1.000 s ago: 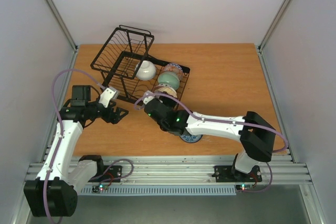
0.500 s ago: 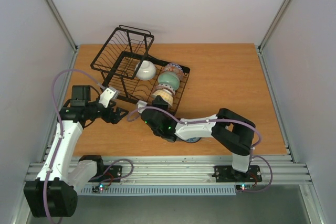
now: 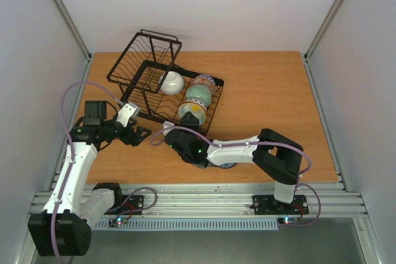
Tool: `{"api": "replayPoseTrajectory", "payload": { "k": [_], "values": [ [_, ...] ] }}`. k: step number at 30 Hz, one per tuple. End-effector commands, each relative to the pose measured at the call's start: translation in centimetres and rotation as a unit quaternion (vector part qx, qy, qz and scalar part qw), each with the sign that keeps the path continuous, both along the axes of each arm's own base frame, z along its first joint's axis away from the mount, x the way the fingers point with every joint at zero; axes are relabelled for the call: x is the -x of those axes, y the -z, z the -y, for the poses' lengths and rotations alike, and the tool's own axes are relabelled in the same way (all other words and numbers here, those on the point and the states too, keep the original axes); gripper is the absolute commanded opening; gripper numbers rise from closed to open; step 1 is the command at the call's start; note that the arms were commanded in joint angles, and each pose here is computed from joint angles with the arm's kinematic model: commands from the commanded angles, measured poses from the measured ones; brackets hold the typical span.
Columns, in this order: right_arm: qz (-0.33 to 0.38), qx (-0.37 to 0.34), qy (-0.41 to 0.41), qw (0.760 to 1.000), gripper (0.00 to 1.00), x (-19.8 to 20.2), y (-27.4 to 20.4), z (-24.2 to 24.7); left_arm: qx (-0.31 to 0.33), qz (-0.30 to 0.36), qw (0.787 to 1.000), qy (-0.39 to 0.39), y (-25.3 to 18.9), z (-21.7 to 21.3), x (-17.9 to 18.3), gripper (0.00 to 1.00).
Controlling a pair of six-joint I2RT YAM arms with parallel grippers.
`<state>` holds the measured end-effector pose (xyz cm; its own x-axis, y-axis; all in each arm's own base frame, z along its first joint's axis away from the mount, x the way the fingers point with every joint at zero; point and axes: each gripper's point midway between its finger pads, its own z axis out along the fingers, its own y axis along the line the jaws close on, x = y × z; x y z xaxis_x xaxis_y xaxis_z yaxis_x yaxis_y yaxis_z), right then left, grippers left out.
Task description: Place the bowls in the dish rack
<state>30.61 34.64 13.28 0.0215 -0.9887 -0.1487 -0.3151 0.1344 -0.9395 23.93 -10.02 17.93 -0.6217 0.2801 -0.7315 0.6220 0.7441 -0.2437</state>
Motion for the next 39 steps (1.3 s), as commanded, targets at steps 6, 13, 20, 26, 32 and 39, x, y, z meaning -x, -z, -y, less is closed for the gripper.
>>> {"api": "replayPoseTrajectory", "payload": {
  "k": [6, 13, 20, 26, 32, 39],
  "values": [
    [-0.052, -0.146, 0.015, 0.988, 0.72, 2.2, -5.6, 1.3, 0.005, 0.015, 1.000, 0.008, -0.4, 0.3, 0.1, 0.87],
    [-0.115, -0.316, 0.151, 0.929, 0.74, 4.6, -9.5, 8.6, 0.006, 0.016, 1.000, 0.008, -0.4, 0.3, 0.0, 0.87],
    [-0.241, -0.476, 0.351, 0.770, 0.68, 7.7, -4.3, 18.6, 0.008, 0.014, 1.000, 0.010, -0.5, 0.4, 0.1, 0.87],
    [-0.301, -0.523, 0.415, 0.681, 0.64, 10.0, 1.0, 22.6, 0.007, 0.017, 1.000, 0.009, -0.6, 0.3, 0.2, 0.87],
    [-0.350, -0.541, 0.414, 0.643, 0.63, 11.8, 3.8, 21.6, 0.006, 0.015, 1.000, 0.009, -0.5, 0.3, 0.1, 0.87],
    [-0.380, -0.543, 0.414, 0.625, 0.58, 12.2, 5.9, 20.4, 0.006, 0.014, 1.000, 0.008, -0.4, 0.3, 0.1, 0.87]
  ]
}}
